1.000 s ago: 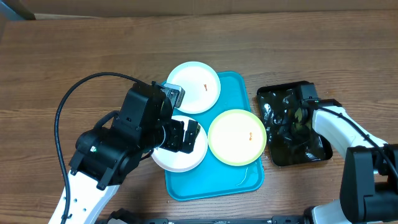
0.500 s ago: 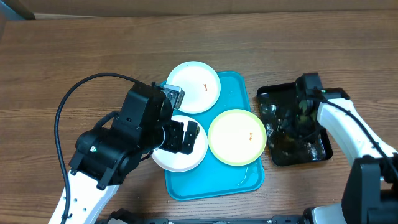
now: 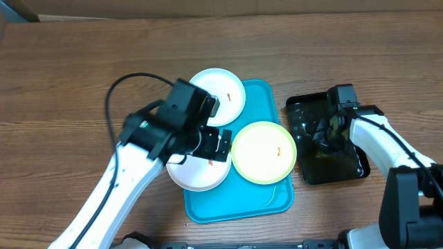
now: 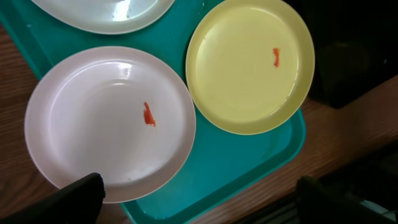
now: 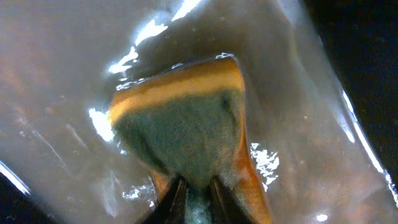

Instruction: Clean dirty plates on tray and stack at the side

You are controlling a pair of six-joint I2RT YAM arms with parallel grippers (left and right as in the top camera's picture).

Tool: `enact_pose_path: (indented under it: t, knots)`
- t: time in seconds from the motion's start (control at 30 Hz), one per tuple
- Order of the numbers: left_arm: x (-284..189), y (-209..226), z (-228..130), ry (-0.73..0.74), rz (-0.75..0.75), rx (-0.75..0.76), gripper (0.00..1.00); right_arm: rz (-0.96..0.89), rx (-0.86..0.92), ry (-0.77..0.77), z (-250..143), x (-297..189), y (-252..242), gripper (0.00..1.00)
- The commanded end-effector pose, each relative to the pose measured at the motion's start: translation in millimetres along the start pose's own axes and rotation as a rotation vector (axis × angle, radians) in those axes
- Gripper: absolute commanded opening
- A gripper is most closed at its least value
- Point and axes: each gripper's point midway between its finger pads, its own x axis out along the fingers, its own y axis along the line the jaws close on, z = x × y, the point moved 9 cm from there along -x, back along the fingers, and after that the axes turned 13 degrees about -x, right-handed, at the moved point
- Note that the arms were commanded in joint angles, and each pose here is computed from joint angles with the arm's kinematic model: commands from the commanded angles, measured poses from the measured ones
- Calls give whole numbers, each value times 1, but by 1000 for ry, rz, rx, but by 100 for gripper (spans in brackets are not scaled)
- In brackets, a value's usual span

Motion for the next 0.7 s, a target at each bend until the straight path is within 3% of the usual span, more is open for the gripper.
enact_pose_path:
  t: [0.0,0.13,0.3,0.43,0.67]
  knots:
    - [22,-6,4,85,2,-25,97,-15,9,22,-4,6,0,4]
    - [57,-13,13,136,24,-5,90,16,9,34,-5,6,2,4]
    - [105,-24,28,140,22,142,67,26,8,43,-6,6,3,4]
    - [142,-19,37,149,77,170,57,34,4,55,-8,6,3,4]
    - [192,-7,43,188,124,163,55,48,1,76,-11,6,4,4]
